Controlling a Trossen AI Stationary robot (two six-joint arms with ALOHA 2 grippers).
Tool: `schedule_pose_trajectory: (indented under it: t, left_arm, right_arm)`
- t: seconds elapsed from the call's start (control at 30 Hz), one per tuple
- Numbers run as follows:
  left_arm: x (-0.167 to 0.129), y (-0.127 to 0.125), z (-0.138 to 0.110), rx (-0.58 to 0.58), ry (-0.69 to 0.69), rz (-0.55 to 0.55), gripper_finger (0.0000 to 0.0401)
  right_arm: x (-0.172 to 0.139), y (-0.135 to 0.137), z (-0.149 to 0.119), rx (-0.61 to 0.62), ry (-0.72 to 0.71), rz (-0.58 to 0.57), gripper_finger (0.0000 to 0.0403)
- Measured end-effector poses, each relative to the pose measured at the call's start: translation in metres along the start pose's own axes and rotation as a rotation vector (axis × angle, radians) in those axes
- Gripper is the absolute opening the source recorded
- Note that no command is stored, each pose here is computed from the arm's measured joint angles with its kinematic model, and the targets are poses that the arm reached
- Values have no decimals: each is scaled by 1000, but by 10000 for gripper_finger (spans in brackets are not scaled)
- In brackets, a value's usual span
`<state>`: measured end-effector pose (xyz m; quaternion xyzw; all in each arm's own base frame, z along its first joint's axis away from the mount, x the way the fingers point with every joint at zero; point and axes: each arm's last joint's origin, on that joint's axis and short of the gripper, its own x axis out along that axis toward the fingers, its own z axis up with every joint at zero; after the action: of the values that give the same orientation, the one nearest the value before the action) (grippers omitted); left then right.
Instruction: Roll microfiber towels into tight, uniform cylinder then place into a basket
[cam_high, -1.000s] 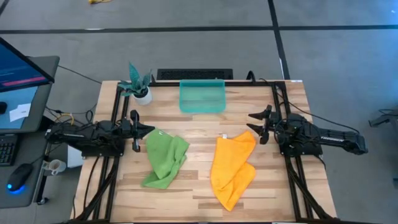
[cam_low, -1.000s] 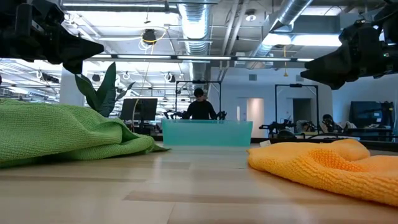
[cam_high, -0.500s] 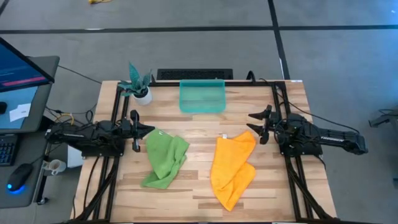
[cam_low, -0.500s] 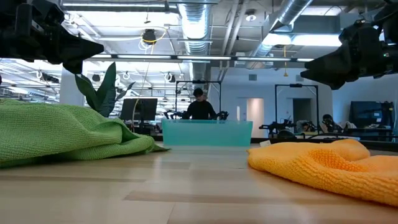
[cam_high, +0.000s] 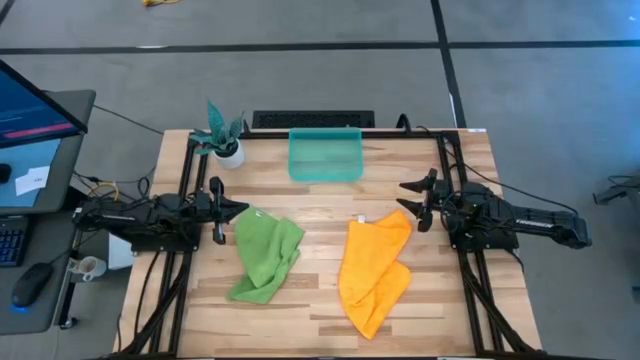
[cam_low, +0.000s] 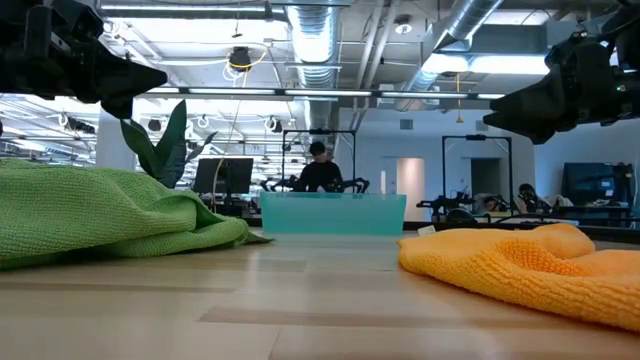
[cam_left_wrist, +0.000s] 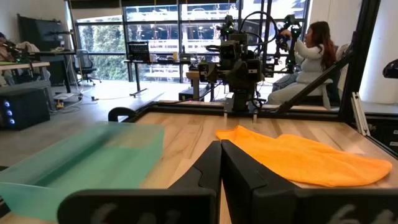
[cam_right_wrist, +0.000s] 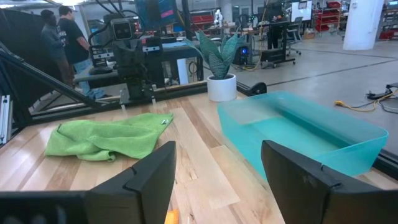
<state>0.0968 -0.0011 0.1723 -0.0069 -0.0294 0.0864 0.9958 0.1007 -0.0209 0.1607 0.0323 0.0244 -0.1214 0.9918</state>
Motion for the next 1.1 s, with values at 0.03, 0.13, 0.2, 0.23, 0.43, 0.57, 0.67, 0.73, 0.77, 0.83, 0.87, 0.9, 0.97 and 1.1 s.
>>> schedule_pose_trajectory:
  t: [0.03, 0.13, 0.2, 0.23, 0.43, 0.57, 0.67, 0.73, 0.77, 0.83, 0.87, 0.9, 0.97, 1.1]
  left_arm:
    - [0, 0, 0, 0, 0, 0, 0]
    - [0, 0, 0, 0, 0, 0, 0]
    - [0, 0, 0, 0, 0, 0, 0]
    - [0, 0, 0, 0, 0, 0, 0]
    - [0, 0, 0, 0, 0, 0, 0]
    - [0, 0, 0, 0, 0, 0, 0]
    - [0, 0, 0, 0, 0, 0, 0]
    - [0, 0, 0, 0, 0, 0, 0]
    - [0, 0, 0, 0, 0, 0, 0]
    - [0, 0, 0, 0, 0, 0, 0]
    - [0, 0, 0, 0, 0, 0, 0]
    - [0, 0, 0, 0, 0, 0, 0]
    - [0, 0, 0, 0, 0, 0, 0]
    - [0, 0, 0, 0, -1, 0, 0]
  right_arm:
    - [0, 0, 0, 0, 0, 0, 260]
    - [0, 0, 0, 0, 0, 0, 260]
    - [0, 0, 0, 0, 0, 0, 260]
    - [0, 0, 0, 0, 0, 0, 260]
    - [0, 0, 0, 0, 0, 0, 260]
    - [0, 0, 0, 0, 0, 0, 260]
    - [0, 0, 0, 0, 0, 0, 260]
    - [0, 0, 0, 0, 0, 0, 260]
    - [0, 0, 0, 0, 0, 0, 260]
    - [0, 0, 0, 0, 0, 0, 260]
    - [0, 0, 0, 0, 0, 0, 260]
    - [0, 0, 0, 0, 0, 0, 260]
    - [0, 0, 0, -10, 0, 0, 260]
    - [0, 0, 0, -13, 0, 0, 260]
